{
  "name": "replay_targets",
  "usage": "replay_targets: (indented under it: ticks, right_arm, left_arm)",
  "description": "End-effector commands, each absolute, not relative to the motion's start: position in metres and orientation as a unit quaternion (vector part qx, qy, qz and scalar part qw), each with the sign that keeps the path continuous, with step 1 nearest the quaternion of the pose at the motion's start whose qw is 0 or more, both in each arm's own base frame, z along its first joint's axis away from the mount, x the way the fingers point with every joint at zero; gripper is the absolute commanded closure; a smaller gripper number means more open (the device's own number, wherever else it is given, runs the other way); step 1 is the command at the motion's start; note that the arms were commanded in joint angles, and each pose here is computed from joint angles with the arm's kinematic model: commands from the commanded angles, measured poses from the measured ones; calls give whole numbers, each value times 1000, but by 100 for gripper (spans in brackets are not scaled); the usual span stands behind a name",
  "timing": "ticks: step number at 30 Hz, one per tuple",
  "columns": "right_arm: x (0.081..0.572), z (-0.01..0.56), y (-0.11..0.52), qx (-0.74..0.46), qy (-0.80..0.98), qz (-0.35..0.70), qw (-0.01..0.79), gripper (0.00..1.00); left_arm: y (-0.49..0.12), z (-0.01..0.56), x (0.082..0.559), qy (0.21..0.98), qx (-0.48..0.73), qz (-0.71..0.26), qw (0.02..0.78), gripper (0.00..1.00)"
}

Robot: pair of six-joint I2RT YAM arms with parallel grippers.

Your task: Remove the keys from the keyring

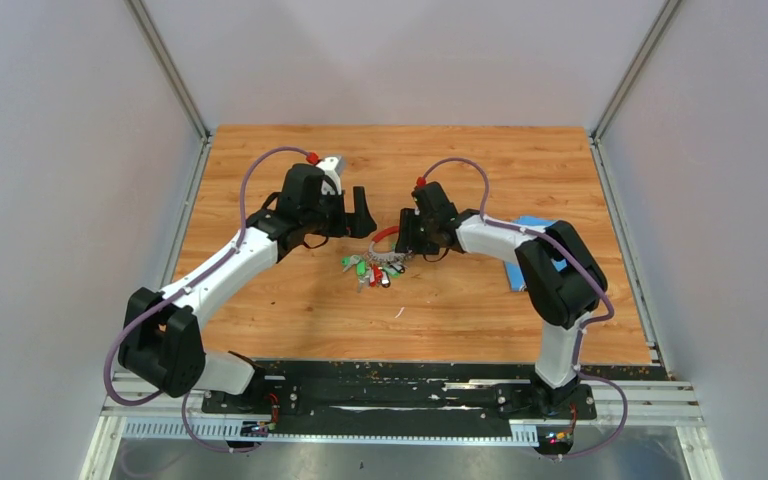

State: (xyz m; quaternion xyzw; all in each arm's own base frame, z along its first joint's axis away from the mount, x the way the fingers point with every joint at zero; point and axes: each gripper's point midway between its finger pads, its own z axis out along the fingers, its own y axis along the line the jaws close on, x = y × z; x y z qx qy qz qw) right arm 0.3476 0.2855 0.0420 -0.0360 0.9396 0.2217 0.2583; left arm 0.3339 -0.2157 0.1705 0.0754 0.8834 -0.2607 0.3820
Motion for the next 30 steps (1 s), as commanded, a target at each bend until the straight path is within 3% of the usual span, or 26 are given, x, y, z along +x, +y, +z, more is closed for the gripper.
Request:
replay_targets:
  ticks: [1, 6, 8, 10, 19, 30]
  right_arm:
    - [349, 34, 302, -60, 940, 205, 265, 48]
    - [352, 25, 302, -73, 943, 186, 265, 69]
    - [354, 29, 303, -82, 940, 186, 273, 90]
    - [356, 39, 305, -99, 933, 195, 285, 99]
    - [339, 119, 318, -203, 847, 293, 395, 99]
    - [294, 179, 323, -299, 754, 378, 447, 99]
  left_arm:
    - [-210, 169, 334, 885, 67, -255, 383, 0]
    - [-201, 162, 342, 889, 34, -254, 379, 0]
    - [-197, 160, 345, 890, 21, -260, 374, 0]
    - [-193, 158, 348, 891, 11, -263, 369, 0]
    - [-206, 148, 339, 886, 21, -311, 342, 0]
    - [-231, 151, 320, 856, 90, -391, 326, 0]
